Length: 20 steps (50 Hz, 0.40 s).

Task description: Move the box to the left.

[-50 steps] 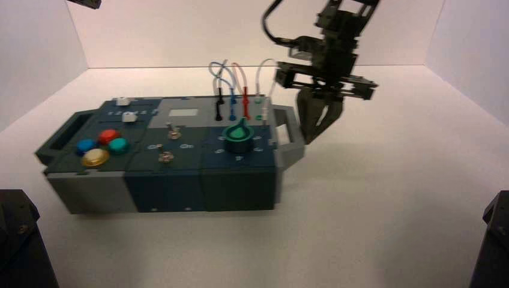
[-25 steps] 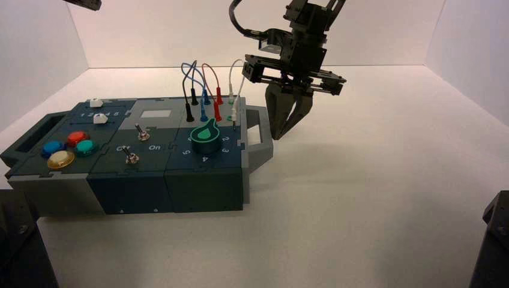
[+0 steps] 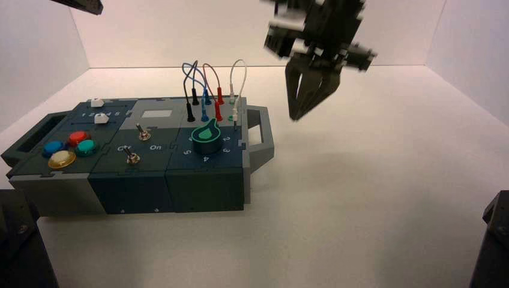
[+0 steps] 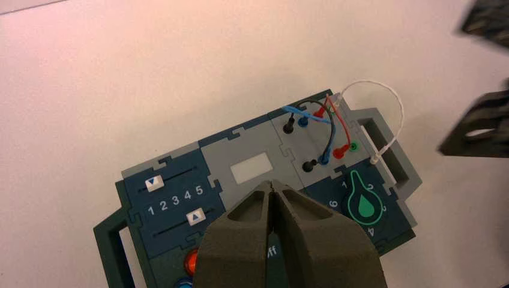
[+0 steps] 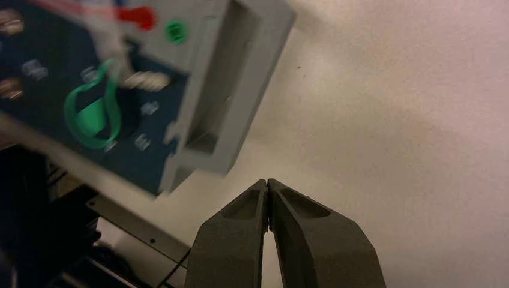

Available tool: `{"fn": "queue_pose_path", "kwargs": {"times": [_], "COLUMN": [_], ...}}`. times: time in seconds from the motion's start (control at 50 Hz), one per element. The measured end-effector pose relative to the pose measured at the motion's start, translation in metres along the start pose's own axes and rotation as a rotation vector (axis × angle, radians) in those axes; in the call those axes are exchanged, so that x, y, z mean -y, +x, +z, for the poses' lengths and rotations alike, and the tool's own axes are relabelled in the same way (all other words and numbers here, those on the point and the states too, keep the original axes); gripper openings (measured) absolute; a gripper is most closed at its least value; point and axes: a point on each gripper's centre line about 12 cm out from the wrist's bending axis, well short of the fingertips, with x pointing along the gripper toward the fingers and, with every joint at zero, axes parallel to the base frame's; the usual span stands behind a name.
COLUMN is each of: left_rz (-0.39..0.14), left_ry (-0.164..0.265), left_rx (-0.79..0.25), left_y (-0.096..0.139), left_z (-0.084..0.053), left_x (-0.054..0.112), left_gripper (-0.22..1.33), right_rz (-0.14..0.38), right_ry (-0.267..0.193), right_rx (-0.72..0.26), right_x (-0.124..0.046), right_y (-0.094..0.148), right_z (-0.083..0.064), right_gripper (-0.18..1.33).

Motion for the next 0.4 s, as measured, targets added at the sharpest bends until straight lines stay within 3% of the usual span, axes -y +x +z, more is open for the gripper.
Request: {"fn": "queue_pose_path", "kwargs": {"times": [0.12, 0.4], "left_rz": [0.002, 0.004], "left_ry": [0.000, 0.000], "left_rx": [-0.012, -0.003], "left_y": [0.002, 0.002], "left_z": [-0.001, -0.001], "left_x": [-0.001, -0.001], "left_gripper": [-0.16, -0.16], "right_rz": [0.009, 0.012], "right_ry": [-0.017, -0.024], "right_rx": [0.039, 0.057], "right_x": [-0.001, 0.003], "right_y": [-0.015, -0.021], "right_z": [-0.012, -0.034], "right_gripper": [-0.14, -0.14]}}
